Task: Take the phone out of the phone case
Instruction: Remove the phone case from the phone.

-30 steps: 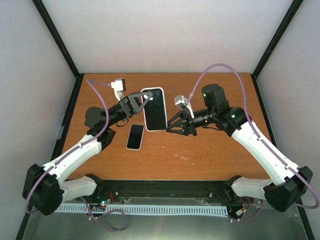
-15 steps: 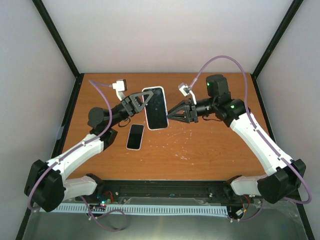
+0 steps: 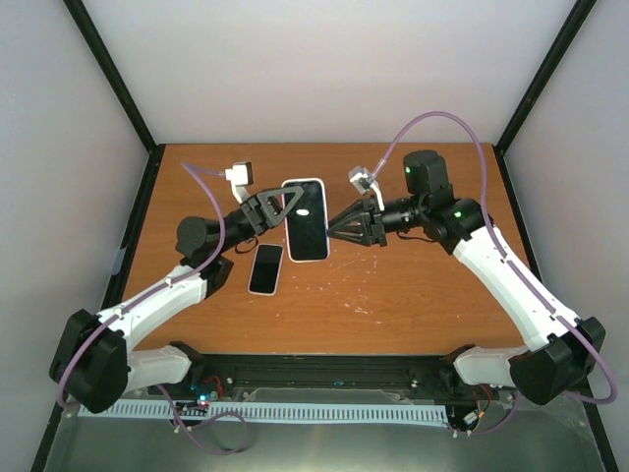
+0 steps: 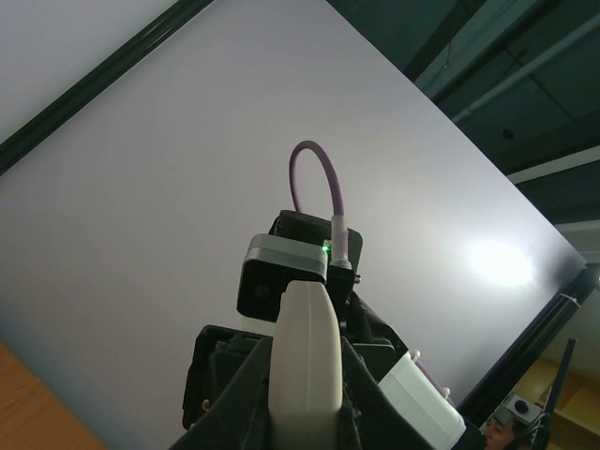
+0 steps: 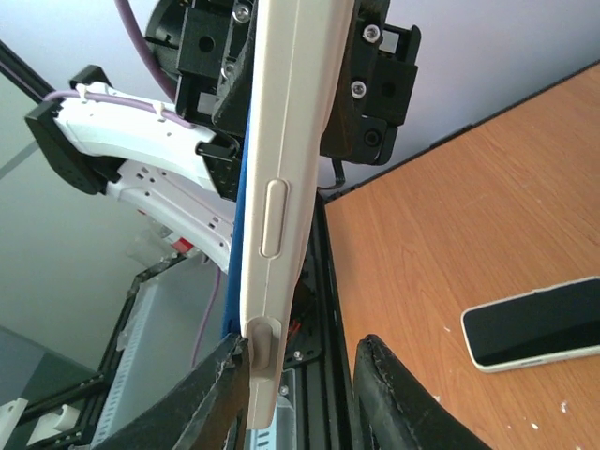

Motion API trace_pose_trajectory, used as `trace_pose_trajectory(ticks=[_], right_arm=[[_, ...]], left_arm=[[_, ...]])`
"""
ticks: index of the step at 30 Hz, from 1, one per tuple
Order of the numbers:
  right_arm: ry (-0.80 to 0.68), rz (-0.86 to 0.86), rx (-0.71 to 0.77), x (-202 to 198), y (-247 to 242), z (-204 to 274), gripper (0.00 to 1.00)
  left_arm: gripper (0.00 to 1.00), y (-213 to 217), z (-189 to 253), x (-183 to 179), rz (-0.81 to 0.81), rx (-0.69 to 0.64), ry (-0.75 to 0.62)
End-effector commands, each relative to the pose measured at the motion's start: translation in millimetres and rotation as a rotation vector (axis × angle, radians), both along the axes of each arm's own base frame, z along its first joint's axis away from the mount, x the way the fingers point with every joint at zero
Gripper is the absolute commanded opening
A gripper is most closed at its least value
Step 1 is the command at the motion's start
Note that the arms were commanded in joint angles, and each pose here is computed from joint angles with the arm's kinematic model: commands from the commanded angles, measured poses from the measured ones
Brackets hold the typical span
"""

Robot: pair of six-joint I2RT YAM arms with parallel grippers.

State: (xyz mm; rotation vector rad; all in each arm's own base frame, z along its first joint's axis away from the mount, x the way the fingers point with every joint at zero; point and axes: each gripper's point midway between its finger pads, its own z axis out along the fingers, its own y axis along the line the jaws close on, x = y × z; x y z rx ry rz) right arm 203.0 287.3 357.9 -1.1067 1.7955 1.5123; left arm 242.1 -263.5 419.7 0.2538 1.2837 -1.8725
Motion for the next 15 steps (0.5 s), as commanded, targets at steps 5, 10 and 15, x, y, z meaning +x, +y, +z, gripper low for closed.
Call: trace_pose_trajectory(ticks=[5, 10, 15], right_arm=[[-0.013, -0.036, -0.148, -6.5, 5.0, -47.5, 0.34], [0.011, -0.032, -0.179, -8.7, 7.6, -59.4, 0.35], [0.023, -0.023, -0.173, -11.2, 9.5, -60.3, 0.38]], left_arm=[[0.0, 14.4, 39.8, -22.1, 0.005, -0.148, -0.085], [0.0, 16.8, 41.9, -21.7, 0.015, -0.166, -0.092], [0.0, 15.6, 45.1, -22.2, 0.02, -0.157, -0.102]])
